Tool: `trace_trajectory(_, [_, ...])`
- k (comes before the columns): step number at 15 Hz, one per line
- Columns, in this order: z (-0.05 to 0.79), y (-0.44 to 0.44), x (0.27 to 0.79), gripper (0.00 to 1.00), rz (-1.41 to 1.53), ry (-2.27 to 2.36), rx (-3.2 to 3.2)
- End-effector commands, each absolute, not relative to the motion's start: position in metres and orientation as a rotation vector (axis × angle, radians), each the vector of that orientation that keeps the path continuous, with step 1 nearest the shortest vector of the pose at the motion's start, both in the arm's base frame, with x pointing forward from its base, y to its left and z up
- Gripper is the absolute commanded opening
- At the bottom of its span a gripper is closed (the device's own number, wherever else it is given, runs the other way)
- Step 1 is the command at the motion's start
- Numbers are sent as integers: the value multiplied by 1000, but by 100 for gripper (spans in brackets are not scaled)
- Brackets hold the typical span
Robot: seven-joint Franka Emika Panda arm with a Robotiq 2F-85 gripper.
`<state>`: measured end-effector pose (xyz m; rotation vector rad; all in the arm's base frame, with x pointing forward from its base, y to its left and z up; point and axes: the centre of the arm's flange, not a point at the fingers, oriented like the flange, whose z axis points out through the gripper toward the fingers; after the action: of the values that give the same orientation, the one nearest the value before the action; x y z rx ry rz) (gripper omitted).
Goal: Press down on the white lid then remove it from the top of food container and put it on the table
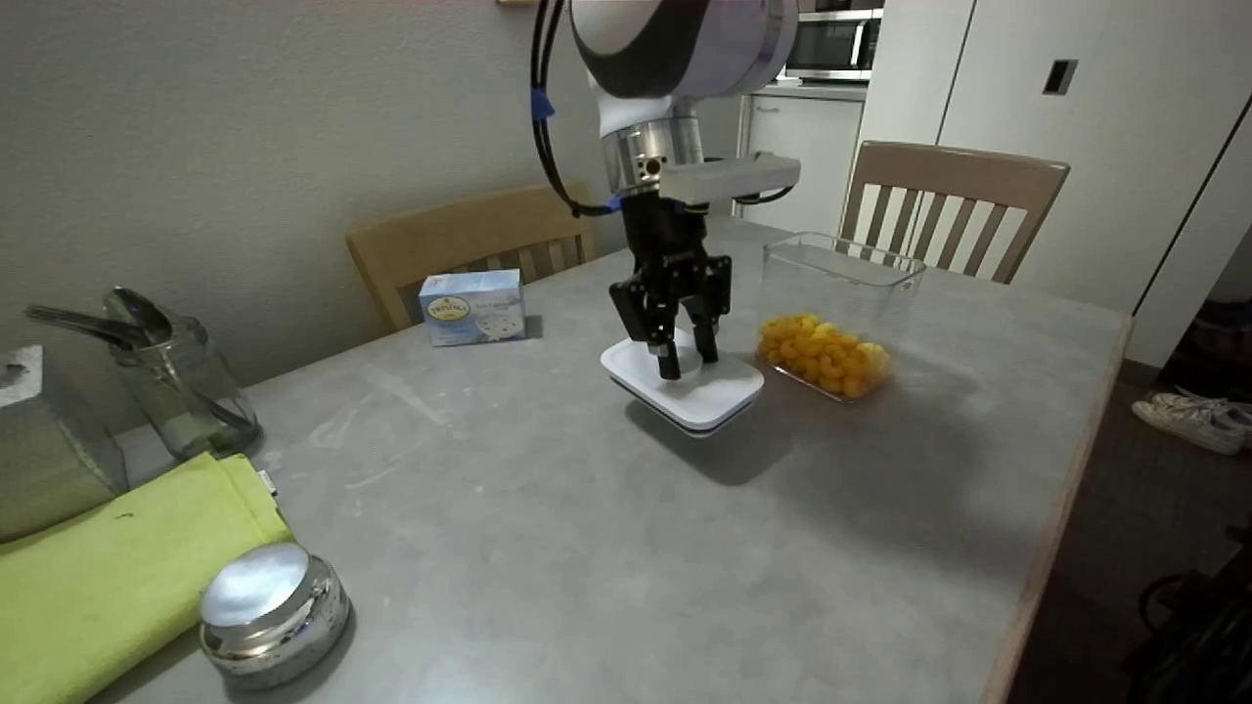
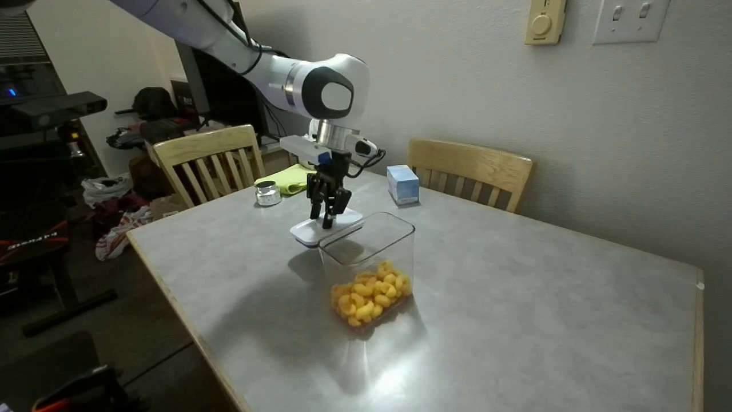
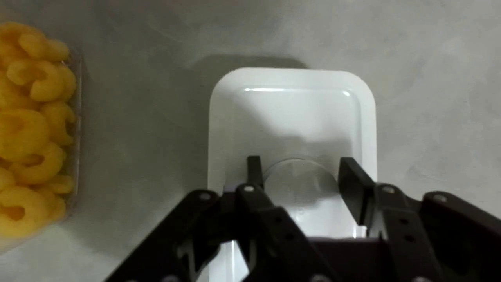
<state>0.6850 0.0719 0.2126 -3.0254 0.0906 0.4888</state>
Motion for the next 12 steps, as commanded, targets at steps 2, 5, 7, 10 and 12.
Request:
trace_trajectory(2, [198,63,650,27,471,179,-2993])
trace_trajectory(5, [183,63,637,27,470,202,-2977])
trace_trajectory(7, [175,63,630,27,464,208,-2971])
trace_trajectory(10, [178,61,625,77,444,201,-2978])
trace_trajectory(12, [184,60,621,84,430,196,-2983])
